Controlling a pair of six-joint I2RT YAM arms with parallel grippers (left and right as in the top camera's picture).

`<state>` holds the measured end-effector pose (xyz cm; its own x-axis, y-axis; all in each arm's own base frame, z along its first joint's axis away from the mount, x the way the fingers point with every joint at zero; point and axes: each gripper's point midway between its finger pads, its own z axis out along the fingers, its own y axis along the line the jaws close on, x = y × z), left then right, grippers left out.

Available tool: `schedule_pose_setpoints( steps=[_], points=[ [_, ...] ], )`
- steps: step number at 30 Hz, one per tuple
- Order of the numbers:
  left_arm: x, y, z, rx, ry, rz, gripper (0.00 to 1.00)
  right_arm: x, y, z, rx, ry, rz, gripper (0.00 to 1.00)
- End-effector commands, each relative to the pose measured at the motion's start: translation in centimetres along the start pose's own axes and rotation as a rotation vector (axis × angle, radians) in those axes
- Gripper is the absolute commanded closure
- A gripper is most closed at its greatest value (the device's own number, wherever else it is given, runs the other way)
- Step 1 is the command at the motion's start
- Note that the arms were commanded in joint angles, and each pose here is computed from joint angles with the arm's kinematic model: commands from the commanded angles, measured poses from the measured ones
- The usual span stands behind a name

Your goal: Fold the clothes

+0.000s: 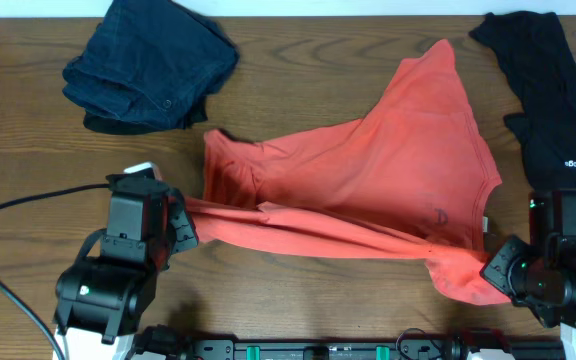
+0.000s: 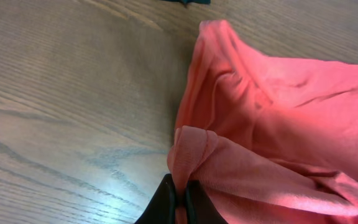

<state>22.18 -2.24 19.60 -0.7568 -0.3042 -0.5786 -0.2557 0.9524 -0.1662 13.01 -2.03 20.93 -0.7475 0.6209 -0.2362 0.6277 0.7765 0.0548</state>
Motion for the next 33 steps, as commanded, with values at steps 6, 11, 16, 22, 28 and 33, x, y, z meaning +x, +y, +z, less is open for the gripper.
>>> schedule_pose_setpoints(
  steps=[6,11,16,22,28,33],
  points=[
    [-0.8,0.1,0.3,-0.026,-0.005,0.008,0.94,-2.3,1.1,1.6,0.049,0.018,-0.114,0.99],
    [-1.7,-0.7,2.2,-0.032,0.006,0.010,0.94,-4.7,3.1,3.6,0.053,0.020,-0.155,0.99],
    [-2.2,-1.6,5.5,-0.054,0.051,0.020,0.94,-6.8,5.0,6.2,0.061,0.041,-0.210,0.99],
    [-2.5,-2.4,9.5,-0.075,0.095,0.042,0.94,-8.2,6.5,9.7,0.087,0.090,-0.245,0.99],
    [-2.7,-3.2,12.9,-0.076,0.111,0.079,0.94,-9.7,8.2,13.7,0.095,0.118,-0.263,0.99],
    [-2.3,-3.4,15.3,-0.088,0.136,0.083,0.94,-10.7,9.1,17.1,0.104,0.137,-0.275,0.99]
  ],
)
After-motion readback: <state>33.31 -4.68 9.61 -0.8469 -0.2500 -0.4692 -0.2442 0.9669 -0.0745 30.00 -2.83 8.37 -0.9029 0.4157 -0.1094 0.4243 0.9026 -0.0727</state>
